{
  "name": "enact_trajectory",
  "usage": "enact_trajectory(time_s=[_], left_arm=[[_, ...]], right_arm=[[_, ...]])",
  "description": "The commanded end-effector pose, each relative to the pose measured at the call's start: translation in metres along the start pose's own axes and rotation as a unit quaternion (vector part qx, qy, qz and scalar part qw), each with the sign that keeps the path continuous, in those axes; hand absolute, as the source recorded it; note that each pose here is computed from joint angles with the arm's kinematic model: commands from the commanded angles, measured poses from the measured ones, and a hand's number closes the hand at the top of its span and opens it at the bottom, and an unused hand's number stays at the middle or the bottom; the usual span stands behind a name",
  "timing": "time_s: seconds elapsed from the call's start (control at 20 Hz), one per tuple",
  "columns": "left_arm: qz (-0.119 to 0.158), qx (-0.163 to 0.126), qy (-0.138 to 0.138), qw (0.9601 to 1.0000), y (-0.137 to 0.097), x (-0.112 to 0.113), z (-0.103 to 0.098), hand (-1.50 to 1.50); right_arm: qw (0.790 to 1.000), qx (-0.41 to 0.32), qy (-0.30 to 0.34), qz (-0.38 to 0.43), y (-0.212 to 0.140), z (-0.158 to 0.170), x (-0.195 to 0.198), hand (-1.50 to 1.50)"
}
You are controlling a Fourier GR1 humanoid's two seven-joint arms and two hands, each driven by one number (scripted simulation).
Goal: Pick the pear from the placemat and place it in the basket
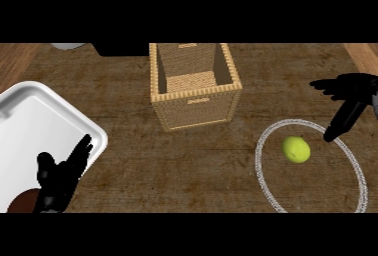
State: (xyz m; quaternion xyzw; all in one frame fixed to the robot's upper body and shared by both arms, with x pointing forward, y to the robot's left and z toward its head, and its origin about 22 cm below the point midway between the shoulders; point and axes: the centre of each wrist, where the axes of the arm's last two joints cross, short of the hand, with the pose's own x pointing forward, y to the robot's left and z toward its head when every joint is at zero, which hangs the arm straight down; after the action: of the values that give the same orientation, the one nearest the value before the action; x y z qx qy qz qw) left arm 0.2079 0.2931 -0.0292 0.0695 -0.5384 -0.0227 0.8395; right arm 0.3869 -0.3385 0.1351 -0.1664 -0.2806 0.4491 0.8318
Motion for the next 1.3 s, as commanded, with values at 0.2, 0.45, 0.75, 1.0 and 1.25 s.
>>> enact_trajectory(time_s=[0.2,0.45,0.75,1.0,1.25], left_arm=[[-0.006,0.002,0.061,0.9981,-0.01,-0.028,-0.003,0.0],[0.006,0.005,0.057,0.9984,-0.01,-0.019,0.009,0.0],[-0.005,-0.001,0.062,0.9981,0.002,-0.024,0.002,0.0],[0.0,0.005,0.06,0.9982,0.007,-0.015,-0.005,0.0],[0.003,-0.005,0.059,0.9982,-0.001,-0.037,0.006,0.0]], right_arm=[[1.0,-0.001,0.007,0.006,0.022,-0.013,-0.011,-1.5],[1.0,-0.01,0.0,-0.001,0.048,-0.018,-0.028,-1.5],[1.0,-0.004,0.0,-0.007,0.062,-0.037,-0.008,-1.5],[0.999,0.018,0.02,0.017,0.055,-0.045,-0.022,-1.5],[0.998,0.031,0.043,0.024,0.065,-0.053,-0.032,-1.5]])
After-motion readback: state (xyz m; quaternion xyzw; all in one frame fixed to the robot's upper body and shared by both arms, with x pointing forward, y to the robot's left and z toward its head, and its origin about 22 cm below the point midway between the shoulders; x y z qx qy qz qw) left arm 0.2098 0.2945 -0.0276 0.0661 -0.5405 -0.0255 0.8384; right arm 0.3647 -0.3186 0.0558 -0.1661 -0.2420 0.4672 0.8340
